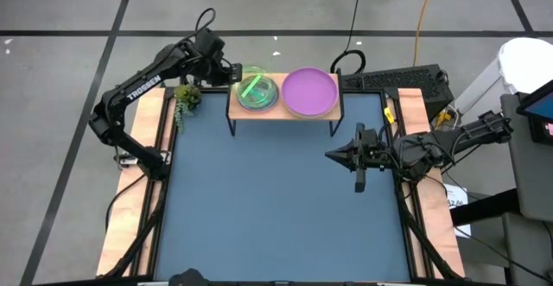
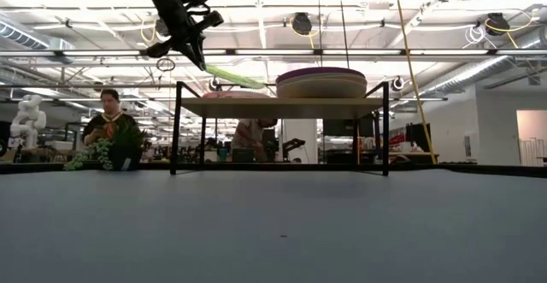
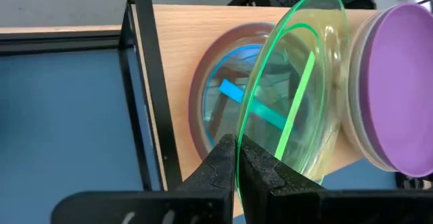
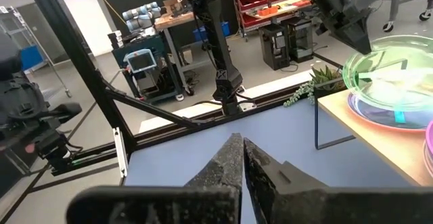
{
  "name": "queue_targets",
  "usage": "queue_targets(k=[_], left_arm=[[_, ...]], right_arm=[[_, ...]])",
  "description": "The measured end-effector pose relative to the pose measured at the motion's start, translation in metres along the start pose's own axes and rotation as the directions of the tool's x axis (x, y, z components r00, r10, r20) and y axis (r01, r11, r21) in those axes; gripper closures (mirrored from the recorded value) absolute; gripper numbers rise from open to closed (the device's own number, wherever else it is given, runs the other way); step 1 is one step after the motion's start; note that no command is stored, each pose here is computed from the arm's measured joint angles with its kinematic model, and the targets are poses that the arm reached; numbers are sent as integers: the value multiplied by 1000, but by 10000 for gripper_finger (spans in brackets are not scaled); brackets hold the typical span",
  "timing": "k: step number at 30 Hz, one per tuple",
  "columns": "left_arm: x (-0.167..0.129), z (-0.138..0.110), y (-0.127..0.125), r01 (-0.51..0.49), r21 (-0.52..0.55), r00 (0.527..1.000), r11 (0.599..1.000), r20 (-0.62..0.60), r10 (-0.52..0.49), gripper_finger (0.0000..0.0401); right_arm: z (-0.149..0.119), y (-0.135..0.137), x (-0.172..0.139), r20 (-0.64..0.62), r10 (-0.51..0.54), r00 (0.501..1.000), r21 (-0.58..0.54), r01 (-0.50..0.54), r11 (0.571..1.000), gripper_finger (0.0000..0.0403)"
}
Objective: Place and stack plates onto a shelf
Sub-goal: Stack the green plate on top of the blue plate on the shelf
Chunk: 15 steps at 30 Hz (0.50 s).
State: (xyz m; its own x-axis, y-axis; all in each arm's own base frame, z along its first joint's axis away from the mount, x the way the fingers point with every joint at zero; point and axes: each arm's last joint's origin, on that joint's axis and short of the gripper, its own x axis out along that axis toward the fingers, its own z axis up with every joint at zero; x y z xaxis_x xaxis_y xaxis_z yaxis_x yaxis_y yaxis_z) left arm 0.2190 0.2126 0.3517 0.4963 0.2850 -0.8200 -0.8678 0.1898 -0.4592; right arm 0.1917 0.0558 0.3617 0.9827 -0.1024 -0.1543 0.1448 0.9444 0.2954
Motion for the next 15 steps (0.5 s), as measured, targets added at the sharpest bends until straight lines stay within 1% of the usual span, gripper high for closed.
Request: queue_targets(k=[4,12,15], left_arm=[[8,-1,-1,-18,4,999,1000,-26,19,391],[9,-3,-4,-20,0,1000,1000,-21,20,391],[9,-3,-4,-25,0,1000,1000,-15,25,382]], right_arm=[[0,0,0,-1,0,1000,-1,0,1000,403],[0,0,0,0,0,1000,2,0,1000,403],[0,0,0,0,0,1000,2,0,1000,403]])
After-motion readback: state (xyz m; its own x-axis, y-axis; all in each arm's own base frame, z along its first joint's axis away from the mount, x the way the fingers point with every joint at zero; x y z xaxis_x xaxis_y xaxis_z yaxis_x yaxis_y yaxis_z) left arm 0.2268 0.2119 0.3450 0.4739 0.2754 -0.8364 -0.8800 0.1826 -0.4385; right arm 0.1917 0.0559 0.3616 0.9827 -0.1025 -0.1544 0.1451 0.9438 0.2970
